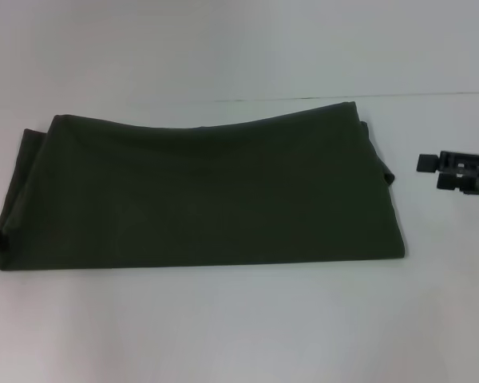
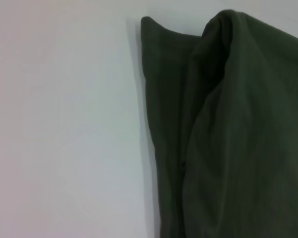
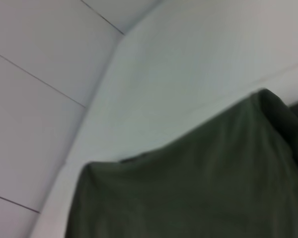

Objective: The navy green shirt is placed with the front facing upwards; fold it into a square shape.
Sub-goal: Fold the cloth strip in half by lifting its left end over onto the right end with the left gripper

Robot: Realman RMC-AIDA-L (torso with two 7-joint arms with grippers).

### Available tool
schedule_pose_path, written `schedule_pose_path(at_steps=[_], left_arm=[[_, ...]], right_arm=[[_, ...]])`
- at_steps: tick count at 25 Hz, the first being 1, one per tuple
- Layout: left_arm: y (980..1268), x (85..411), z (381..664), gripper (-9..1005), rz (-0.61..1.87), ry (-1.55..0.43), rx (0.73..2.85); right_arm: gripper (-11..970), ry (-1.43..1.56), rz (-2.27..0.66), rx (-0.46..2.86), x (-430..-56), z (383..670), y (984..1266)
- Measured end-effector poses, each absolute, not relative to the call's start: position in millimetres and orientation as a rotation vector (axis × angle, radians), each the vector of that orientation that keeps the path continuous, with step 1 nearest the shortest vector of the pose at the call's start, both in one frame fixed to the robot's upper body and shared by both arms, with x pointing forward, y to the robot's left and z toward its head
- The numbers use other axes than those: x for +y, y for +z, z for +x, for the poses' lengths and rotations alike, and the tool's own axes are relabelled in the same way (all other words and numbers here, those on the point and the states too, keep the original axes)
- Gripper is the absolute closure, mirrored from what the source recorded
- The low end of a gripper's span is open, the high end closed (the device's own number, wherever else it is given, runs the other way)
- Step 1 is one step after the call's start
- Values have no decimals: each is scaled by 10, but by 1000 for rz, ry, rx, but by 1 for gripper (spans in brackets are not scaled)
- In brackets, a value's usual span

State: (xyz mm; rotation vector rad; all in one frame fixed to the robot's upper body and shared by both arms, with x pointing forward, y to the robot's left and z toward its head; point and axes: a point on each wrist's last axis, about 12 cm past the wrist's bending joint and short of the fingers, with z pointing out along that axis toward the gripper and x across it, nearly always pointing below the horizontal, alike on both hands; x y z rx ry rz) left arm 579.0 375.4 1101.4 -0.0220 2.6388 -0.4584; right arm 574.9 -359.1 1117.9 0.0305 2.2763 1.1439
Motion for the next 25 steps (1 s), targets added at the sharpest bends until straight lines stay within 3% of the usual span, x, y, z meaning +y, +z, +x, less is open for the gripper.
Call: schedule_pose_path(at_steps=[10,25], left_arm=[[11028,3748,5793,920,-14,-462,2635],[11029,3745,5780,919,0,-474,2637]], right_arm=[[117,913,-32,2615,-3306,6131,11499],[125,802,-74,2750,-3094,6138,11240]])
